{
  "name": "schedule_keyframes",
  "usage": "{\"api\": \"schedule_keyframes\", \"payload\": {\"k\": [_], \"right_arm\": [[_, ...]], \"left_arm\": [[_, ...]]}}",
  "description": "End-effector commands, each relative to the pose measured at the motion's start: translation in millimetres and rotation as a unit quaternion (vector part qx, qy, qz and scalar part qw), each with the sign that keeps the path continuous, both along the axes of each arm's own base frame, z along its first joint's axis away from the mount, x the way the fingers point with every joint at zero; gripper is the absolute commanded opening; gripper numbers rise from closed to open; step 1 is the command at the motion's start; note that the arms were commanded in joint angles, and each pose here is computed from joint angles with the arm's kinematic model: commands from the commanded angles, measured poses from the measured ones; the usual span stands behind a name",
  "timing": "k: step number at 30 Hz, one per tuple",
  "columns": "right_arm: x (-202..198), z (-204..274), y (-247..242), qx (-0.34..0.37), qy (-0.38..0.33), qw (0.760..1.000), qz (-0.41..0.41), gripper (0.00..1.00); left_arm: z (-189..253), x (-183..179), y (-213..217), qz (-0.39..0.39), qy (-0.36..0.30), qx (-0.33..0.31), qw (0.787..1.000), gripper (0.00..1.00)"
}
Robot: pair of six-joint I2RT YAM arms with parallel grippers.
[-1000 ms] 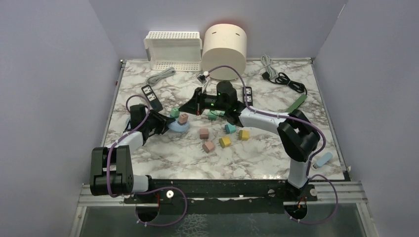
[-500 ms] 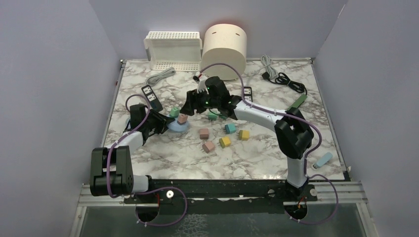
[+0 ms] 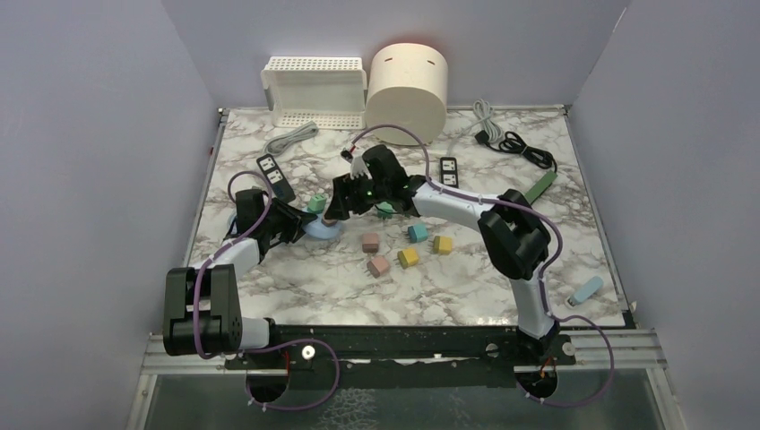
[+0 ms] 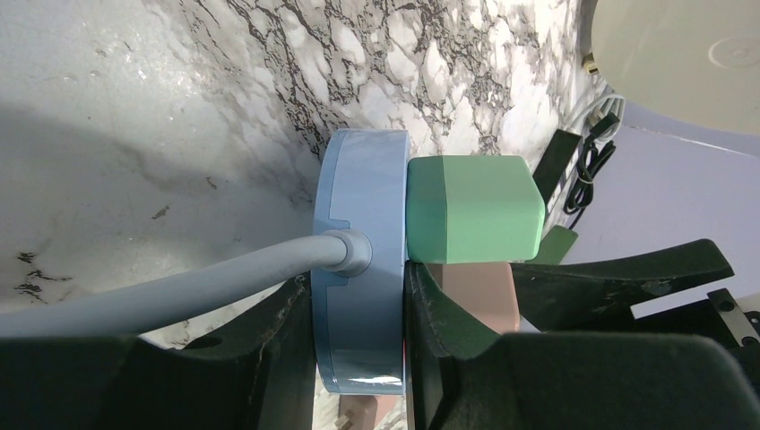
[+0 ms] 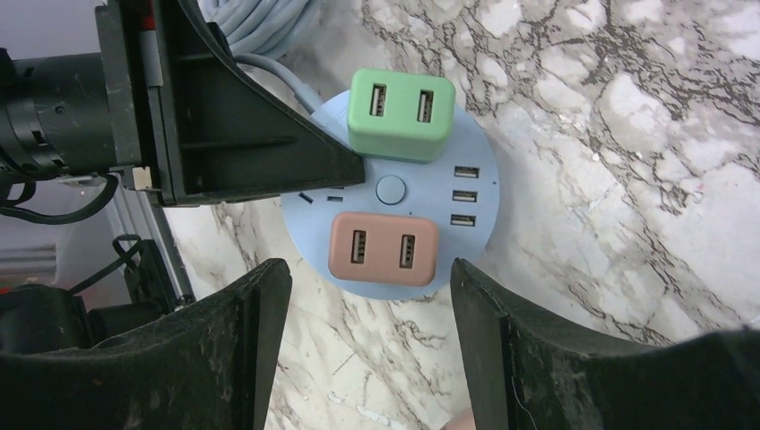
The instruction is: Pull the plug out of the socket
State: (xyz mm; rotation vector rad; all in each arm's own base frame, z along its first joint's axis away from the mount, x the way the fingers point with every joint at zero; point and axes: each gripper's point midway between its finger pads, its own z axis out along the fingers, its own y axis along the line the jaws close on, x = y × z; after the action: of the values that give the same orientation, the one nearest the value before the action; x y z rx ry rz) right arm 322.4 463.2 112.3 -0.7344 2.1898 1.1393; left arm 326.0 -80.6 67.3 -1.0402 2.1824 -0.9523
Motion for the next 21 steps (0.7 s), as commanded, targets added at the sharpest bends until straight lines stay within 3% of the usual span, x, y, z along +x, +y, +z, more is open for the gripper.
{"api": "schedule_keyframes", "payload": {"k": [1, 11, 16, 21], "right_arm": [[-6, -4, 10, 0.006, 0.013, 0.999, 0.029, 0.71], [-2, -19, 17, -0.003, 0.028, 0.999, 0.035, 0.63], [-2, -22, 18, -0.006, 0.034, 0.999, 0.040, 0.41], [-1, -22, 17, -0.009, 0.034, 0.999, 0.032, 0.02]], "left_arm": [[-17, -2, 14, 0.014, 0.022, 0.041, 0.999, 0.00], [-19, -2, 14, 0.014, 0.024, 0.041, 0.999, 0.00], [-19, -2, 14, 0.013, 0.025, 0.041, 0.999, 0.00], [-21, -1, 14, 0.013, 0.026, 0.041, 0.999, 0.00]]}}
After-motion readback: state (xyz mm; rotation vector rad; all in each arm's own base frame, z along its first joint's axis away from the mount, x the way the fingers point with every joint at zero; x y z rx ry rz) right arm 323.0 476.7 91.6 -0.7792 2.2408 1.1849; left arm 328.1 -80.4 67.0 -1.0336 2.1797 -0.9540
